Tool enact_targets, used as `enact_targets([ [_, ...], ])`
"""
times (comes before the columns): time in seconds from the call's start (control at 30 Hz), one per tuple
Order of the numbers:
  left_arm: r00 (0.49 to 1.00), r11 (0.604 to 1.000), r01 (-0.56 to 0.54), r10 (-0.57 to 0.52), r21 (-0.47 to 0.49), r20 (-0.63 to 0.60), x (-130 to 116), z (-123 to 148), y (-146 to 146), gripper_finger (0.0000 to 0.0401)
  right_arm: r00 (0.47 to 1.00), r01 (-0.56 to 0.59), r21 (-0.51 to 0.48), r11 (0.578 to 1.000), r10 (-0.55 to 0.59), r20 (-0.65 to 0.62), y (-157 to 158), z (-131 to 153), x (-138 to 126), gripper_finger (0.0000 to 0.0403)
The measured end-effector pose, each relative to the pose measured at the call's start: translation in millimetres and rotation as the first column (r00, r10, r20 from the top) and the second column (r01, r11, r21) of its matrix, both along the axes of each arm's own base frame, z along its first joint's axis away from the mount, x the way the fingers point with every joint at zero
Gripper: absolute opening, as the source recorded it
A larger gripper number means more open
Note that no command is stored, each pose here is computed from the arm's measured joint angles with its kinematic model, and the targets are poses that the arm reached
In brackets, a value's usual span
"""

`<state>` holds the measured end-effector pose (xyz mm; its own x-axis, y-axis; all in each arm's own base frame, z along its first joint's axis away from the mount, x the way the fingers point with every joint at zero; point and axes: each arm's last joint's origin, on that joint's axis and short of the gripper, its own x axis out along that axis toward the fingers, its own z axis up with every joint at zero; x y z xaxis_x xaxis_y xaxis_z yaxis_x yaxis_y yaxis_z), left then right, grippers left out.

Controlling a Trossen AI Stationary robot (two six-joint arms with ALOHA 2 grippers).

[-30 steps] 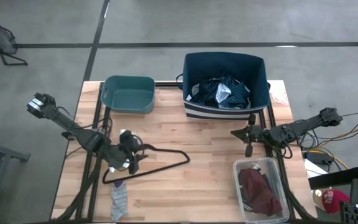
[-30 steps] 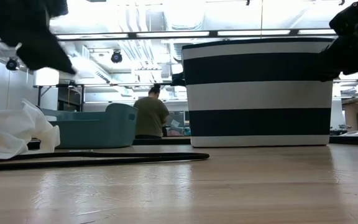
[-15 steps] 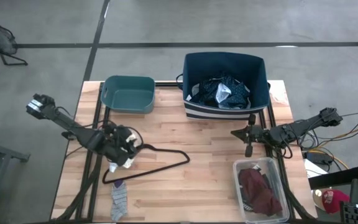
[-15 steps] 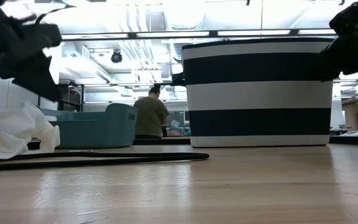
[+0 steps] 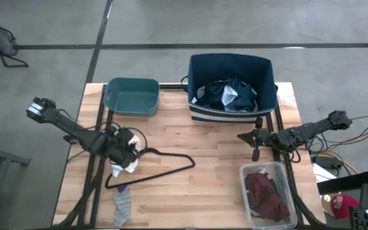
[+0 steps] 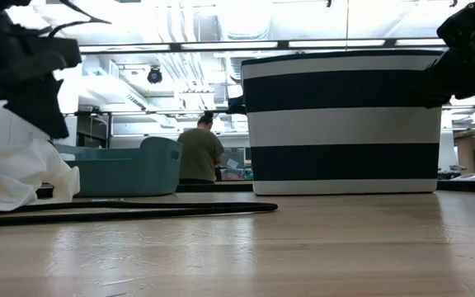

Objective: Pick & Place Cloths
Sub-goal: Put the white sock into the light blue bin

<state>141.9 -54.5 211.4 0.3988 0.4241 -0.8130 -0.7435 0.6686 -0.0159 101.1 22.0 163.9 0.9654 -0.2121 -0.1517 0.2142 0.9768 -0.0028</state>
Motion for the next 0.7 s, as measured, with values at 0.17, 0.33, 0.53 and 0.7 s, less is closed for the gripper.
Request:
enact_targets([
  [0.17,0.999,0.999,-0.035,0.035,0.006,-0.012,2,20,5,0.0175,1.000,0.000,0.000,1.000,0.000,0.000,0,0,0,0.0008],
  [0.33,0.994,0.992,-0.038,0.026,-0.118,-0.106,-1,12,3,0.0175,1.000,0.000,0.000,1.000,0.000,0.000,0,0,0,0.0008],
  [0.53,0.985,0.989,-0.076,0.054,-0.129,-0.165,-4,-5,4,0.0174,1.000,0.000,0.000,1.000,0.000,0.000,0,0,0,0.0008],
  [0.7,0.992,0.991,0.008,-0.024,-0.135,-0.121,3,-12,1,0.0153,1.000,0.000,0.000,1.000,0.000,0.000,0,0,0,0.0008],
])
